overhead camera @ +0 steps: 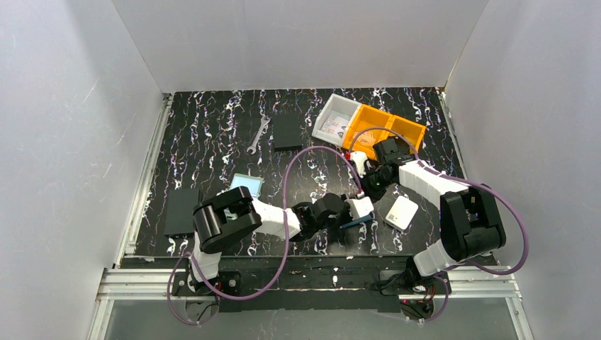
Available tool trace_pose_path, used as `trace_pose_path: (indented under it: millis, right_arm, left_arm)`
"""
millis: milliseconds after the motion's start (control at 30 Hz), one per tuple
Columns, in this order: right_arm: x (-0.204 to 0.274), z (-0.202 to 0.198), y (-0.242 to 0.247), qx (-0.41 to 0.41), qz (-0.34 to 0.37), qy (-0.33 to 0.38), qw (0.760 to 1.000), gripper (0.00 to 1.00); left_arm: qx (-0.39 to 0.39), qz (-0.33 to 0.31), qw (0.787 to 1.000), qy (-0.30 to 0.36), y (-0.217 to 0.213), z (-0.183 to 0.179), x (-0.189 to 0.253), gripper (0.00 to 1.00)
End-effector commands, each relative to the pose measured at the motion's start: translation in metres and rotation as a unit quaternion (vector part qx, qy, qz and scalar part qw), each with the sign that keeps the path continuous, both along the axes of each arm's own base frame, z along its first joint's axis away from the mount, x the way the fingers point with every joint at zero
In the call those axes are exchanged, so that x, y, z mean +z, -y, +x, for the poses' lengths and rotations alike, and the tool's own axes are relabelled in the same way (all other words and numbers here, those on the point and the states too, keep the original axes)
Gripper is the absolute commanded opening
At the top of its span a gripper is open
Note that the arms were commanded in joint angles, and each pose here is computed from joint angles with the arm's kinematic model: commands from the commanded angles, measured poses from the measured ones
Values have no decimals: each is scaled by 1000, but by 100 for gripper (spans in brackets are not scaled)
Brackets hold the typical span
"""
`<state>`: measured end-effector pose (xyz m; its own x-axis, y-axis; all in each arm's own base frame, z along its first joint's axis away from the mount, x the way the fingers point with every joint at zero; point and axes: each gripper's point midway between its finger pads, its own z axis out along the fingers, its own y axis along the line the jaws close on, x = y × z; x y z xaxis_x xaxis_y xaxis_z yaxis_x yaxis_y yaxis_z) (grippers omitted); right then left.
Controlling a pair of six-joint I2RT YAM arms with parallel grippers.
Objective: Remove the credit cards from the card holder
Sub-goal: Open the card holder at the center of the board.
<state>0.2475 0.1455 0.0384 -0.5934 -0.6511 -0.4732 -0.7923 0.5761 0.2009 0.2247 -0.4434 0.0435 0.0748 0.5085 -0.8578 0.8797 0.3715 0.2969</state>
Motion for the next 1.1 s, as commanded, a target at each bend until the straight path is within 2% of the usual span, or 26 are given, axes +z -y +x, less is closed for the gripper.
trace_pose_path:
  millis: [0, 233, 267, 467, 633, 700, 867, 1000, 1067]
  right_arm:
    - [-11, -6, 1, 11, -14, -19, 1000, 17]
    - [-13, -6, 2, 9, -19, -19, 1000, 17]
    - [-12, -6, 3, 9, -20, -19, 1000, 17]
    - [-10, -6, 2, 11, -17, -16, 1000, 17]
    - [4, -7, -7, 20, 15, -5, 1000, 18]
    - [15, -8, -11, 25, 37, 7, 999, 20]
    - [44, -15, -28, 55, 105, 32, 992, 34]
    - [58, -34, -51, 76, 189, -12, 979, 58]
    - [57, -38, -59, 73, 214, -37, 973, 66]
  left_arm:
    - [121, 12, 991, -49, -52, 22, -13, 0]
    - [188, -46, 977, -88, -65, 34, 3, 0]
    - [206, -72, 970, -106, -68, 39, 11, 0]
    - [222, -99, 962, -124, -70, 47, 20, 0]
    - [254, -125, 946, -158, -80, 52, 23, 0]
    - [277, -140, 932, -186, -87, 52, 25, 0]
    - [326, -182, 894, -248, -103, 51, 26, 0]
    - [338, -205, 870, -293, -105, 44, 24, 0]
    - [343, -216, 858, -315, -104, 39, 22, 0]
